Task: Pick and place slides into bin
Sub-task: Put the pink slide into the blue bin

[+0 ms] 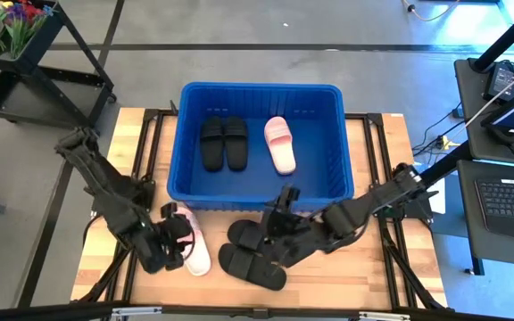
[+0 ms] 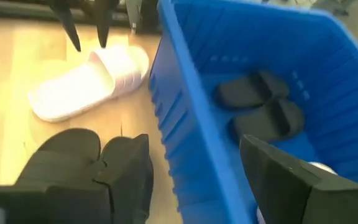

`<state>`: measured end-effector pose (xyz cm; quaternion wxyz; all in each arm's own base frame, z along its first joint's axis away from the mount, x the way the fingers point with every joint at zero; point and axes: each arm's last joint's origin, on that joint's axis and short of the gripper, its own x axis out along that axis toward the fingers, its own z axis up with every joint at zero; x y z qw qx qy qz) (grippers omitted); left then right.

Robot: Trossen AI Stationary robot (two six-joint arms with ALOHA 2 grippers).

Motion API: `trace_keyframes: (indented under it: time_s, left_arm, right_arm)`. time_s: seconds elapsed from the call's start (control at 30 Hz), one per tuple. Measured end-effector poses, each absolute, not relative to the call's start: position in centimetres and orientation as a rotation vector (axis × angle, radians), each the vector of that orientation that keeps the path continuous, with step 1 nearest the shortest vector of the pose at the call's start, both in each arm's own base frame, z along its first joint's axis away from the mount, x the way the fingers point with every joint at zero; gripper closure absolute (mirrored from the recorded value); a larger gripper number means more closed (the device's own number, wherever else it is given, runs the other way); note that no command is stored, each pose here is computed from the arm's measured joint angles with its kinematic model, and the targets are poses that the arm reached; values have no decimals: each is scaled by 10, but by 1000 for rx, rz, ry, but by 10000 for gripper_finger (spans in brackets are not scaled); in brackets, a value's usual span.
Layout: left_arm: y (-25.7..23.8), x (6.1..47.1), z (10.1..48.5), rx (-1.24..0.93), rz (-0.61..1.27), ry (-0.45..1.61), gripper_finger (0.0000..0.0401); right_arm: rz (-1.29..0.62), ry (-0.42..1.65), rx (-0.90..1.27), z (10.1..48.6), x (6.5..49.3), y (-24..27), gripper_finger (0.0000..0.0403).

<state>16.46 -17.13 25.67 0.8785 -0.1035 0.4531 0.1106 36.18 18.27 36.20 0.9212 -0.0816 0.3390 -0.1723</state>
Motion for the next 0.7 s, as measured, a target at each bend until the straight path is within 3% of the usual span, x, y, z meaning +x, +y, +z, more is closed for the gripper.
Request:
trace_keyframes:
  time_s: [0.33,0.7]
  left_arm:
    - [-184,164,201,-197,563,1243,249]
    - [-186,171,164,-47,714,1406,249]
  right_arm:
    - [-415,767,-166,318,390,186,150]
    - [-428,730,-132,319,399,179,150]
